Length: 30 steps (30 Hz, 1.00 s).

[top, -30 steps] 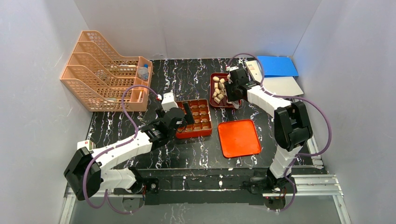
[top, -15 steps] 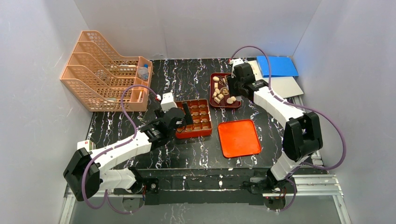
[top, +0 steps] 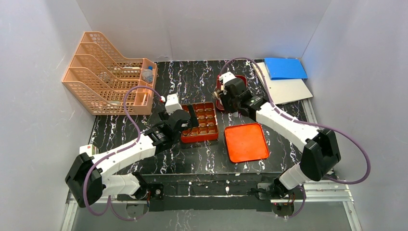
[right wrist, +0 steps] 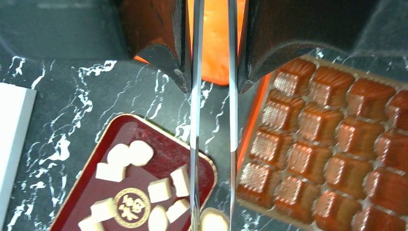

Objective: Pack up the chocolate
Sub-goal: Place the fake chocolate in the packing box.

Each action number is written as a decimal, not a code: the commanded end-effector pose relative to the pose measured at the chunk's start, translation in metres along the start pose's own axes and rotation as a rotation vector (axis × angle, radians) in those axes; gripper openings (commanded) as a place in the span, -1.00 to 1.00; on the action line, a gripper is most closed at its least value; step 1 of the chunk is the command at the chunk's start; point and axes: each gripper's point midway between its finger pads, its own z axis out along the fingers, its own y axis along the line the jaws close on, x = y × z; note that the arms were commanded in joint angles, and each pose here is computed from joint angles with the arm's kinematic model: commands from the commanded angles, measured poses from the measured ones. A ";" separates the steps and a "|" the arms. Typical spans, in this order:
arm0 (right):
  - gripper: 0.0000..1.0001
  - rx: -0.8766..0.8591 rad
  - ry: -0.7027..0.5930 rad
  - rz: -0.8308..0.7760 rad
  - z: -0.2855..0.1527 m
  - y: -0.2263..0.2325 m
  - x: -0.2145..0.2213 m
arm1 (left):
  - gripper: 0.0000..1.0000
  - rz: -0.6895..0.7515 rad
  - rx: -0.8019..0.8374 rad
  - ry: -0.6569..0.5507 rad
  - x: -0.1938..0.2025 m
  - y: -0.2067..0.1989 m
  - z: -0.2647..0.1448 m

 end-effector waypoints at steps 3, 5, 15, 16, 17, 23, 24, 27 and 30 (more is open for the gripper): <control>-0.67 0.015 -0.049 -0.005 -0.027 0.020 0.000 | 0.97 -0.024 -0.019 -0.052 -0.021 0.002 -0.008; -0.67 0.012 -0.044 -0.019 -0.029 0.028 0.005 | 0.97 -0.025 -0.018 -0.051 -0.020 0.002 -0.008; -0.69 0.010 -0.018 -0.051 -0.033 0.049 0.023 | 0.97 -0.028 -0.019 -0.047 -0.019 0.002 -0.007; -0.69 0.011 -0.017 -0.052 -0.033 0.049 0.024 | 0.97 -0.030 -0.017 -0.047 -0.018 0.002 -0.007; -0.69 0.011 -0.016 -0.051 -0.033 0.049 0.025 | 0.97 -0.029 -0.017 -0.045 -0.018 0.002 -0.007; -0.73 0.049 -0.057 -0.046 -0.039 0.041 0.015 | 0.97 -0.031 -0.012 -0.042 -0.017 0.000 -0.006; -0.74 0.053 -0.075 -0.042 -0.042 0.040 0.009 | 0.97 -0.030 -0.013 -0.040 -0.016 0.000 -0.006; -0.74 0.063 -0.100 -0.047 -0.045 0.039 -0.004 | 0.97 -0.030 -0.014 -0.038 -0.016 0.000 -0.005; -0.75 0.073 -0.114 -0.046 -0.049 0.037 -0.014 | 0.97 -0.030 -0.013 -0.034 -0.014 0.000 -0.005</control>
